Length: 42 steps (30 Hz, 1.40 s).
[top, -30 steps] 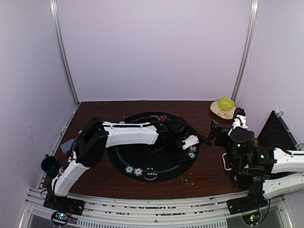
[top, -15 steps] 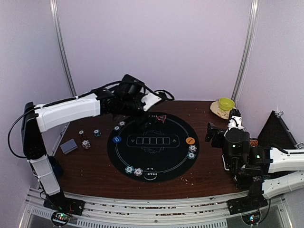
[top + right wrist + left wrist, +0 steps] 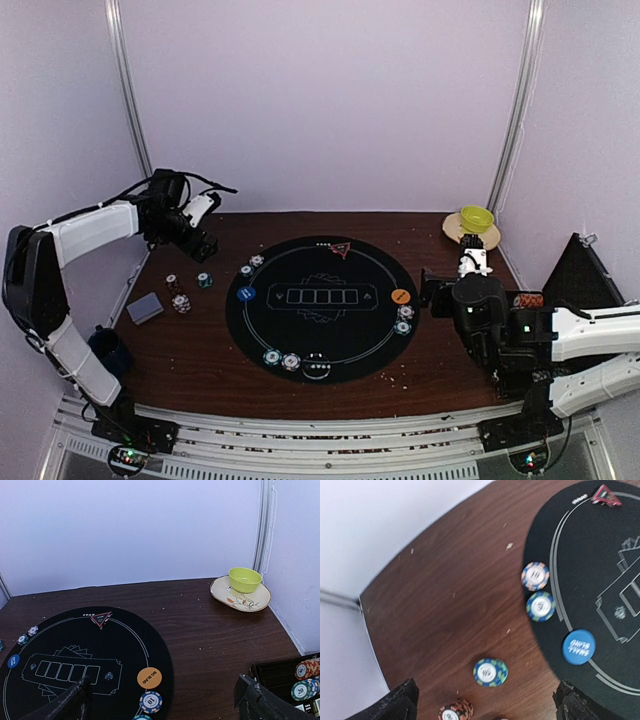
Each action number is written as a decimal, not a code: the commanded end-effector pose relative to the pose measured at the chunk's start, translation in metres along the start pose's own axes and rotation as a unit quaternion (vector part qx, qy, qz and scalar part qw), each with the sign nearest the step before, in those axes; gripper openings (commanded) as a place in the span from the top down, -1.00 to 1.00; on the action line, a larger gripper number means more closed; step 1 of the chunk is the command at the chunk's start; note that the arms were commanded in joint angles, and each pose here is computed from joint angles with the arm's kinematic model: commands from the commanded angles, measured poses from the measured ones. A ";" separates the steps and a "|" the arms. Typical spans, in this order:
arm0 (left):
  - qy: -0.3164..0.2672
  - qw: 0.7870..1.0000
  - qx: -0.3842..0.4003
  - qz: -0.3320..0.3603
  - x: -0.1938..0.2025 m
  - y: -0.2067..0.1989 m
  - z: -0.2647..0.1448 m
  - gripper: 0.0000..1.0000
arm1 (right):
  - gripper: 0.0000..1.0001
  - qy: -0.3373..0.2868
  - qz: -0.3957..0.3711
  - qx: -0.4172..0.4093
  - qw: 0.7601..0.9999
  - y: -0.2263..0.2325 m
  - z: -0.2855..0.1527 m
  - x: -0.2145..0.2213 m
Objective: Distribute texas hold em gaming equipment
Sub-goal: Pick up the pile of poker chips from the pile of poker chips.
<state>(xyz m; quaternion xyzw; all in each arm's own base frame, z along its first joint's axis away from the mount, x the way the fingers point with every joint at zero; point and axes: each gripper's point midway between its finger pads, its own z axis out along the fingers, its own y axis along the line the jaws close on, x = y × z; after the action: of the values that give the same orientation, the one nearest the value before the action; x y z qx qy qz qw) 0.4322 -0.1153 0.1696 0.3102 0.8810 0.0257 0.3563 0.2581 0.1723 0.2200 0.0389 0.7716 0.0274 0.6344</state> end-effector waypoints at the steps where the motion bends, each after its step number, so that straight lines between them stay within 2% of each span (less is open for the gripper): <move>1: 0.000 0.999 -0.016 -0.031 0.020 0.029 0.013 -0.96 | -1.00 0.000 0.003 -0.015 1.000 0.008 -0.002 -0.007; 6: 0.031 0.996 -0.016 -0.081 0.050 0.059 0.035 -0.96 | -1.00 0.005 0.003 -0.024 1.000 0.012 -0.002 -0.007; 11: 0.052 0.994 -0.030 -0.095 0.077 0.071 0.046 -0.96 | -1.00 0.003 0.009 -0.028 1.000 0.011 -0.004 -0.009; 20: 0.070 0.988 -0.018 -0.134 0.112 0.083 0.059 -0.79 | -1.00 0.004 0.006 -0.029 1.000 0.013 -0.003 -0.008; 31: 0.093 0.987 0.004 -0.134 0.139 0.071 0.063 -0.68 | -1.00 0.003 0.009 -0.029 1.000 0.011 -0.005 -0.009; 42: 0.090 0.986 -0.004 -0.140 0.141 0.073 0.060 -0.42 | -1.00 0.002 0.010 -0.029 1.000 0.011 -0.005 -0.010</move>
<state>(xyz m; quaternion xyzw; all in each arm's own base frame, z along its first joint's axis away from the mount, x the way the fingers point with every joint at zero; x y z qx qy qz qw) 0.4252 0.0107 0.0476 0.1791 0.9509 0.0055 0.2522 0.2567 0.1822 0.2207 0.0224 0.7762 0.0477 0.6283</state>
